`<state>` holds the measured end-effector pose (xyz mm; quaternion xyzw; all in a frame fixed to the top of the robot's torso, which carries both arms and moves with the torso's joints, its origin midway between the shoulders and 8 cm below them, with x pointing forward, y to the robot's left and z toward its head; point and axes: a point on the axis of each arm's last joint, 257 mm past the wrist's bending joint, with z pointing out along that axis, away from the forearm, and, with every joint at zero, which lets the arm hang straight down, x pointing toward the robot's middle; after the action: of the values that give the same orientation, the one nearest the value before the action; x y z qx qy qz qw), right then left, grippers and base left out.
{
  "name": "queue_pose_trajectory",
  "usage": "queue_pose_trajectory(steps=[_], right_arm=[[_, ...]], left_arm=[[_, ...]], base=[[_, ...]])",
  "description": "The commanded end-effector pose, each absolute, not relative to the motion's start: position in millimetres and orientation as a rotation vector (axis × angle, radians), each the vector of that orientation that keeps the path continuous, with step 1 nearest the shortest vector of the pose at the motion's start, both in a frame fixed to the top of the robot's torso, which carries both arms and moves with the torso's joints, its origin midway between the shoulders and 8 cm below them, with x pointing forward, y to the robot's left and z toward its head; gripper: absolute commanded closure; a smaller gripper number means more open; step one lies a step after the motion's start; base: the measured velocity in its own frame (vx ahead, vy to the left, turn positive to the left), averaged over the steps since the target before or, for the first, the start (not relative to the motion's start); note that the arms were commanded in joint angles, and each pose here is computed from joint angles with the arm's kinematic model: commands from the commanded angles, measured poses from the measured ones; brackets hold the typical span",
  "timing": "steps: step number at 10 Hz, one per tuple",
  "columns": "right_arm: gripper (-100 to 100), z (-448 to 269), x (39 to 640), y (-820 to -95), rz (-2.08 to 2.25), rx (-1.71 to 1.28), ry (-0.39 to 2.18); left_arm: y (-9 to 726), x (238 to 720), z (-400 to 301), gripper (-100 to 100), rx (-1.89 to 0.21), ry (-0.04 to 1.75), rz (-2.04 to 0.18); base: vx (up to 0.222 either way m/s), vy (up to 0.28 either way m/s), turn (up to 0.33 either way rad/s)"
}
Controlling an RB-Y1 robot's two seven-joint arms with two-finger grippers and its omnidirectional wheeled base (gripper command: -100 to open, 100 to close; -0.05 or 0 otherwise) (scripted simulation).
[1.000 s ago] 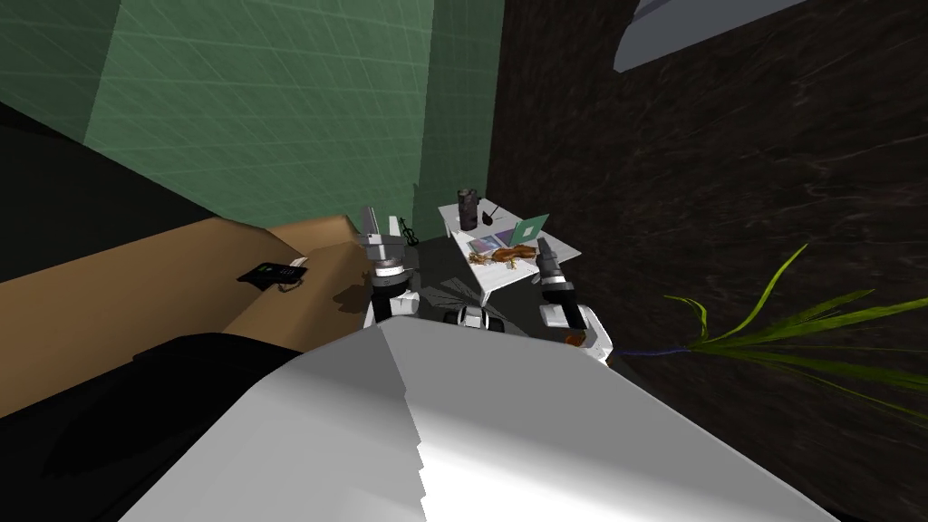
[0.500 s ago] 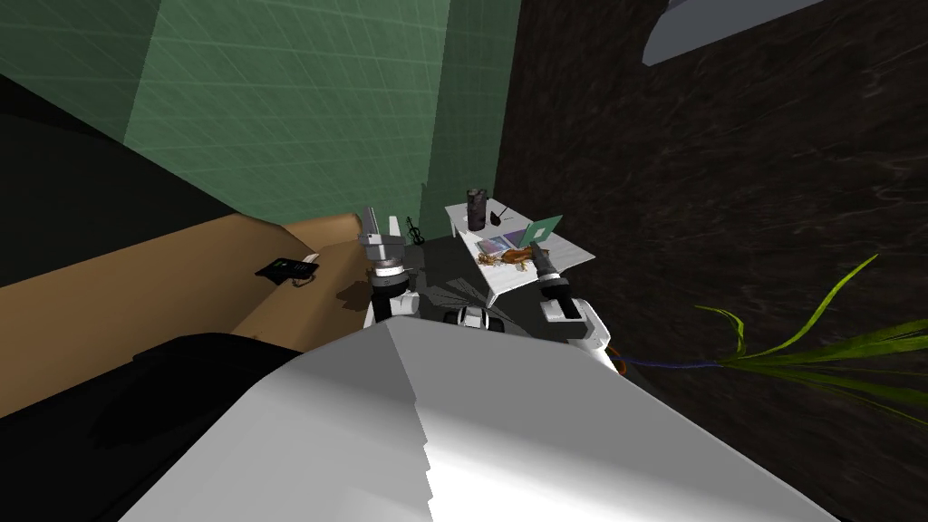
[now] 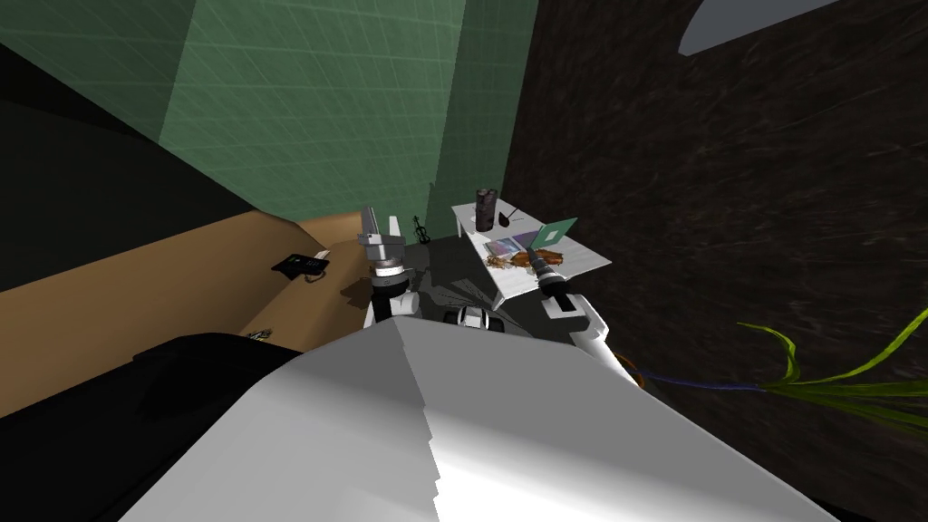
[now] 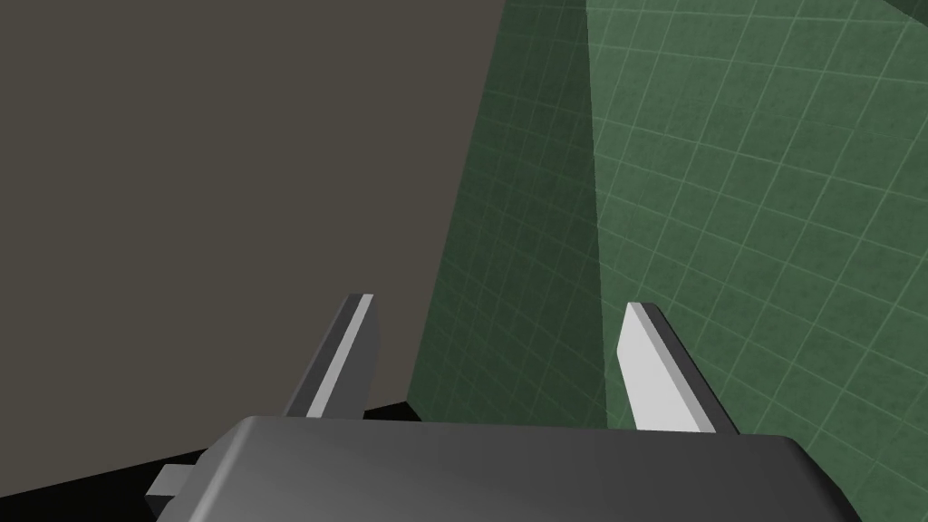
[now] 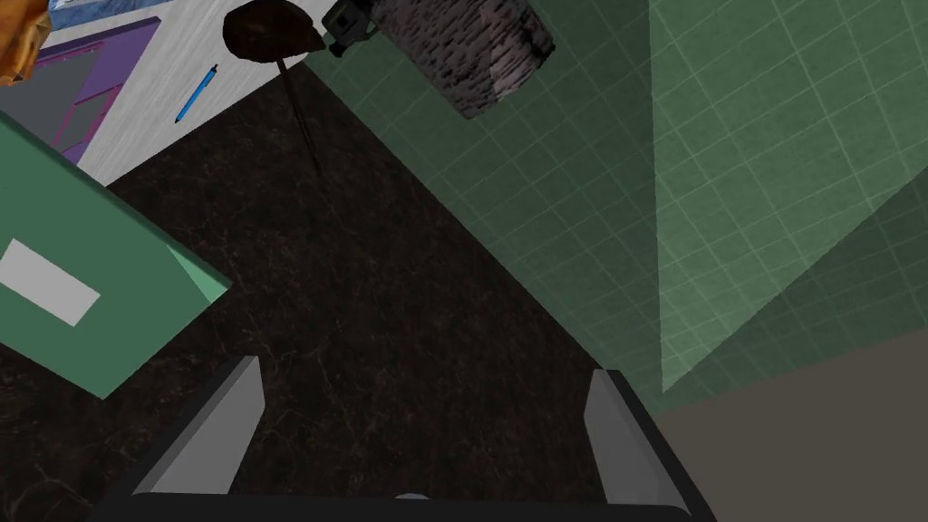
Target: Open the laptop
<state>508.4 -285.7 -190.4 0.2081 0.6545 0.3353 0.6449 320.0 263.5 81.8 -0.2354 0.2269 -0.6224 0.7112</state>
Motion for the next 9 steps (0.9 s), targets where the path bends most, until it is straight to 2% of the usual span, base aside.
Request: queue_pose_trajectory(steps=[1, 9], right_arm=[[-100, -218.0, 518.9, -306.5, 0.638, 0.459, 1.580], [-100, -291.8, 528.0, -394.1, 0.235, 0.422, 1.788]], left_arm=[[263.5, 320.0, 81.8, 0, -0.522, 0.503, -1.380], [263.5, 320.0, 81.8, 0, -0.522, 0.503, -1.380]], base=[[0.045, 0.125, 0.085], [0.069, 0.088, 0.066]])
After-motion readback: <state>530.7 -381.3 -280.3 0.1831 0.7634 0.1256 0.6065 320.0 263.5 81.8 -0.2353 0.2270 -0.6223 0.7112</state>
